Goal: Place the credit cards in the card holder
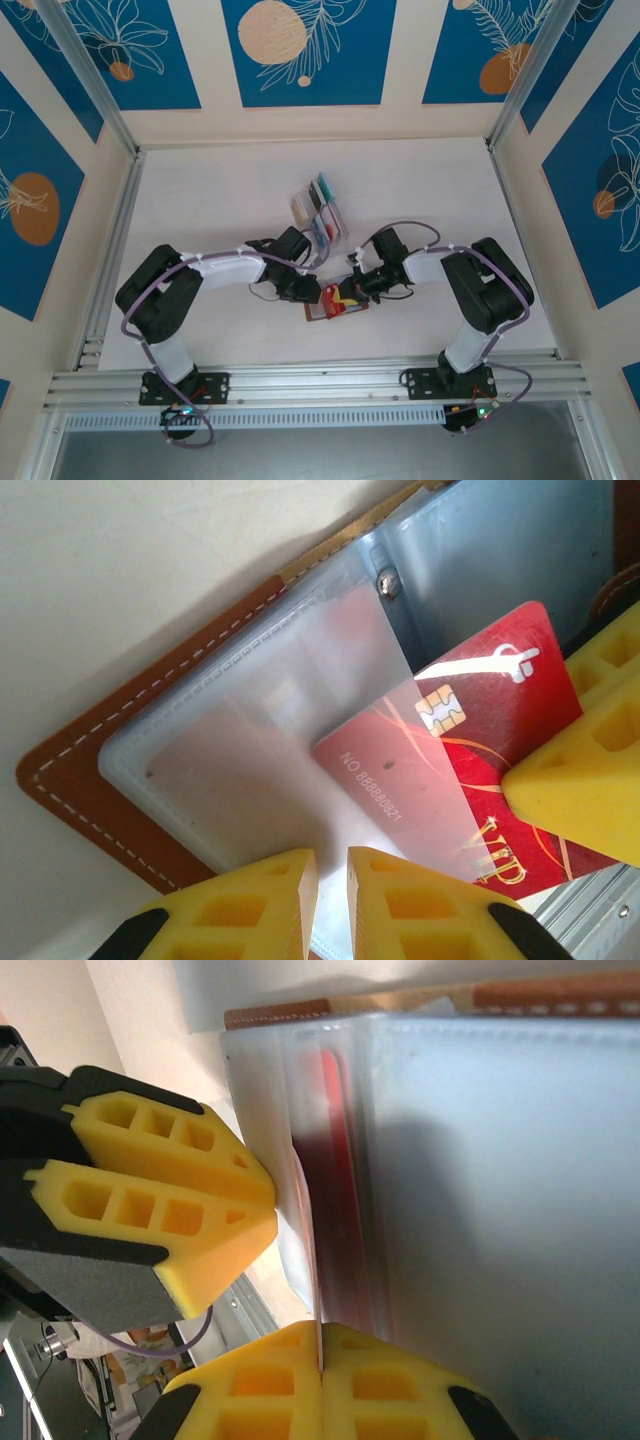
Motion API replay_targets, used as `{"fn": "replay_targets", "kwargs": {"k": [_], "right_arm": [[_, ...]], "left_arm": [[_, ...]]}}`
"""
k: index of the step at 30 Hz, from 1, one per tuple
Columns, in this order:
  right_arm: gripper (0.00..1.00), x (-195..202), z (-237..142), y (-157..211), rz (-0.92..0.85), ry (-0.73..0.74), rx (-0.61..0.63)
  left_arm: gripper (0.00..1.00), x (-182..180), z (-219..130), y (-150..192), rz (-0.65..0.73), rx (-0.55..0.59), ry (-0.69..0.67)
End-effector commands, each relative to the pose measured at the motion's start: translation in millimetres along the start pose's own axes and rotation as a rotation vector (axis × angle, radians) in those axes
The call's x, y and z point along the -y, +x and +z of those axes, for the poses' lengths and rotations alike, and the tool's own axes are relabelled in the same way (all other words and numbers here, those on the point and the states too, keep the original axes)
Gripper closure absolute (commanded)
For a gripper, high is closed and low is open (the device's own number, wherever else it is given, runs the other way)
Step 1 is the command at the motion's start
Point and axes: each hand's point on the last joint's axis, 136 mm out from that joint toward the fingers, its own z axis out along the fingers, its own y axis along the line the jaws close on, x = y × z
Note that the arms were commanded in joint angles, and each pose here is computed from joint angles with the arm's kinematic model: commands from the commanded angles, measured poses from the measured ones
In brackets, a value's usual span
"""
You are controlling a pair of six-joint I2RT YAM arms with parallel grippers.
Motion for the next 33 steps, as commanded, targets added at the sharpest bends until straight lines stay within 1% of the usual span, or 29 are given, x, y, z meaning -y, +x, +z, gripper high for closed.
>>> {"fn": "replay_targets", "kwargs": {"k": [1,11,22,27,33], "right_arm": [[1.00,-0.8,2.0,-5.8,-0.011,0.018,0.003],[1.00,1.8,5.4,-21.4,-0.012,0.059,0.050],[1.00,-0.5,22.6,-13.5,-0.007,0.068,0.028],[0.98,8.3,24.0,-10.0,0.013,0.088,0.025],[0.96,15.0,21.2,-9.0,0.024,0.128,0.029]], "left_arm": [[0.82,-23.3,-1.4,18.6,-0.019,-0.052,-0.067],[0.82,-21.8,-2.1,18.6,-0.015,-0.051,-0.060],[0.82,-17.3,-1.8,14.9,-0.019,-0.044,-0.040],[0.82,-4.6,-7.7,7.6,-0.028,-0.023,0.016],[0.82,12.4,-29.4,-3.3,-0.049,0.041,0.105]]}}
